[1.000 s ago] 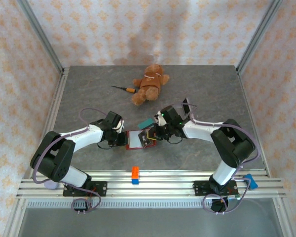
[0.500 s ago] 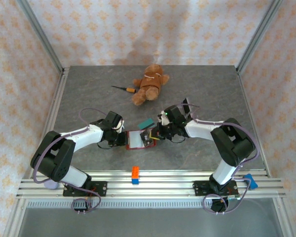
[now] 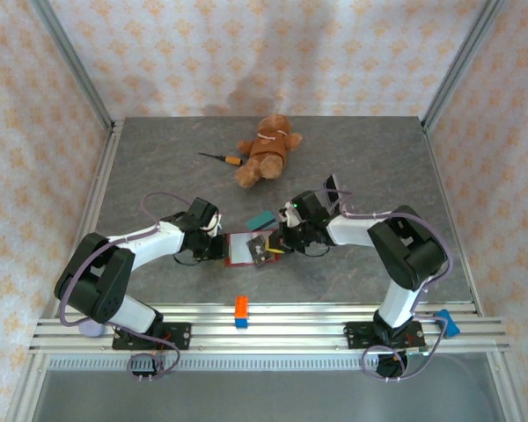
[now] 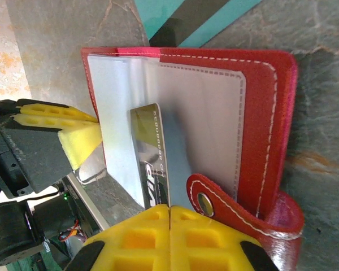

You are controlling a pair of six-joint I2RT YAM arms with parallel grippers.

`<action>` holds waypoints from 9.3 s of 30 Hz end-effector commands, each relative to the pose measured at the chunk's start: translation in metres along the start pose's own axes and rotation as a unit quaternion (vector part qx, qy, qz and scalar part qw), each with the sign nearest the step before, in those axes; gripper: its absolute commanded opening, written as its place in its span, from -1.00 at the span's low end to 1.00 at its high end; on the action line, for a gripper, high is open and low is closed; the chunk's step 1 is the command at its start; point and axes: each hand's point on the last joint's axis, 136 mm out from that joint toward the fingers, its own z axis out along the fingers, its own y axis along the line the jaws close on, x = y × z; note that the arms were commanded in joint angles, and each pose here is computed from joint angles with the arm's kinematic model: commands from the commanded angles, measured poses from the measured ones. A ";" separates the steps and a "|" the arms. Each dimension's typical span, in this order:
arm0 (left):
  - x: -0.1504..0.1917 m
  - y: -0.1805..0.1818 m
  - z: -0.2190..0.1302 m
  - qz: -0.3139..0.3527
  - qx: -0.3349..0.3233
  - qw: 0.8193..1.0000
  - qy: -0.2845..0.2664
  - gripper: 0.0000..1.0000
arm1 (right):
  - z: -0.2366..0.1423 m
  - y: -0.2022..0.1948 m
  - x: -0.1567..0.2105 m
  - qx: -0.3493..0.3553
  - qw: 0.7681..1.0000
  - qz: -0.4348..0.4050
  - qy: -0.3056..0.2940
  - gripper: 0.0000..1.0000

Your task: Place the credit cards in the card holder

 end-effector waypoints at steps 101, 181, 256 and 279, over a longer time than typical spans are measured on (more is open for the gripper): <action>0.009 0.008 0.016 -0.021 -0.001 1.000 0.015 -0.88 | 0.028 0.023 -0.001 0.150 0.984 -0.085 -0.031 -0.50; -0.027 -0.063 -0.062 0.114 -0.031 0.990 -0.082 0.15 | -0.263 -0.102 -0.052 0.600 0.784 -0.069 -0.140 0.99; -0.066 -0.240 -0.220 0.115 0.381 0.892 -0.213 0.95 | -0.281 0.160 -0.044 -0.041 0.892 -0.181 -0.412 -1.00; -0.060 -0.280 -0.286 0.064 0.586 0.781 -0.206 0.31 | -0.259 0.249 -0.012 -0.314 0.860 -0.158 -0.370 -1.00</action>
